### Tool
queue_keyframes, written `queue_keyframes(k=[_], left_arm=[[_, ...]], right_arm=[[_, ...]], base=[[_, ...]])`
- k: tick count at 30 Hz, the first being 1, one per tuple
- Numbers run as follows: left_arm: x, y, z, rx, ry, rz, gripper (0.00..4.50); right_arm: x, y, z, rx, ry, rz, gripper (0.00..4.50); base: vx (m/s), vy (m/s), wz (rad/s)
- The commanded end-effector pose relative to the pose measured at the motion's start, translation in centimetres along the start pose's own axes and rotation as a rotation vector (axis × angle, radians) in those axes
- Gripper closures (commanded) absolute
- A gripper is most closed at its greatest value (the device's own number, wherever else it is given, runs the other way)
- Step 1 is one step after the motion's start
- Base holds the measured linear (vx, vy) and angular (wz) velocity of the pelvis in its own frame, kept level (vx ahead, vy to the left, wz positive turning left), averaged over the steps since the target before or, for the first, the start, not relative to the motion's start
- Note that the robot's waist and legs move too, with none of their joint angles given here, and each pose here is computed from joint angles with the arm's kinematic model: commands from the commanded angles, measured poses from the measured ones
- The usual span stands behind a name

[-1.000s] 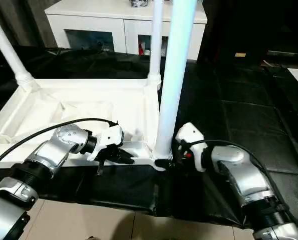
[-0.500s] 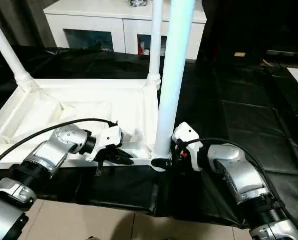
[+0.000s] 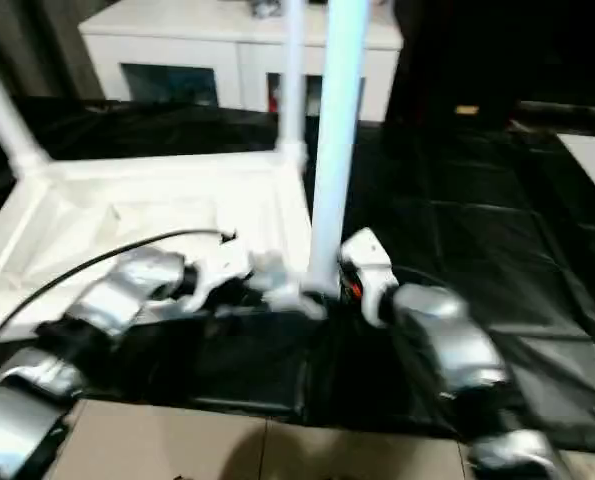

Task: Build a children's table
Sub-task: Rotate leg to tighten

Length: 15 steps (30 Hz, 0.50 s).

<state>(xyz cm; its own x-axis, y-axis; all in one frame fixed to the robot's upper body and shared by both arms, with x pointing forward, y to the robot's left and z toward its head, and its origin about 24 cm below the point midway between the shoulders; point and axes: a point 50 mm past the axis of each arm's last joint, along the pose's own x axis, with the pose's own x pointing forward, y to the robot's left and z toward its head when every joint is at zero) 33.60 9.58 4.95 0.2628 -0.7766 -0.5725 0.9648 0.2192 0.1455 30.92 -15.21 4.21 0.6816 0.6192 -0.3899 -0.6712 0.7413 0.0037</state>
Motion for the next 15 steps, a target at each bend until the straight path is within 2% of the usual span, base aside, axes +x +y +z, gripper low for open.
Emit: queue_keyframes(k=[1, 4, 6, 7, 8, 10, 15], left_arm=[[0.4, 0.8, 1.0, -0.019, -0.027, 0.088, 4.5], [1.5, 1.5, 1.9, -0.058, -0.028, 0.2, 4.5], [1.8, 1.7, 2.1, -0.073, -0.029, 0.234, 4.5], [2.1, 1.9, 2.3, -0.088, -0.033, 0.261, 4.5], [2.5, 2.2, 2.7, -0.113, -0.035, 0.311, 4.5], [2.7, 2.2, 2.9, -0.116, -0.031, 0.325, 4.5], [2.9, 2.2, 3.1, -0.112, -0.036, 0.313, 4.5]], right_arm=[[0.5, -0.4, -1.5, 0.008, 0.091, -0.144, 1.82], [2.3, 0.0, -2.1, 0.017, 0.143, -0.357, 1.83], [2.8, 0.2, -2.2, 0.027, 0.152, -0.417, 1.83], [3.4, 0.5, -2.2, 0.063, 0.15, -0.455, 1.83], [4.4, 1.0, -2.3, 0.15, 0.148, -0.533, 1.83], [5.1, 1.4, -2.3, 0.196, 0.147, -0.585, 1.83], [6.3, 2.3, -0.8, 0.172, 0.054, -0.552, 1.83]], base=[[0.0, 0.0, 0.0], [0.0, 0.0, 0.0], [0.0, 0.0, 0.0], [0.0, 0.0, 0.0], [0.0, 0.0, 0.0], [0.0, 0.0, 0.0], [0.0, 0.0, 0.0]])
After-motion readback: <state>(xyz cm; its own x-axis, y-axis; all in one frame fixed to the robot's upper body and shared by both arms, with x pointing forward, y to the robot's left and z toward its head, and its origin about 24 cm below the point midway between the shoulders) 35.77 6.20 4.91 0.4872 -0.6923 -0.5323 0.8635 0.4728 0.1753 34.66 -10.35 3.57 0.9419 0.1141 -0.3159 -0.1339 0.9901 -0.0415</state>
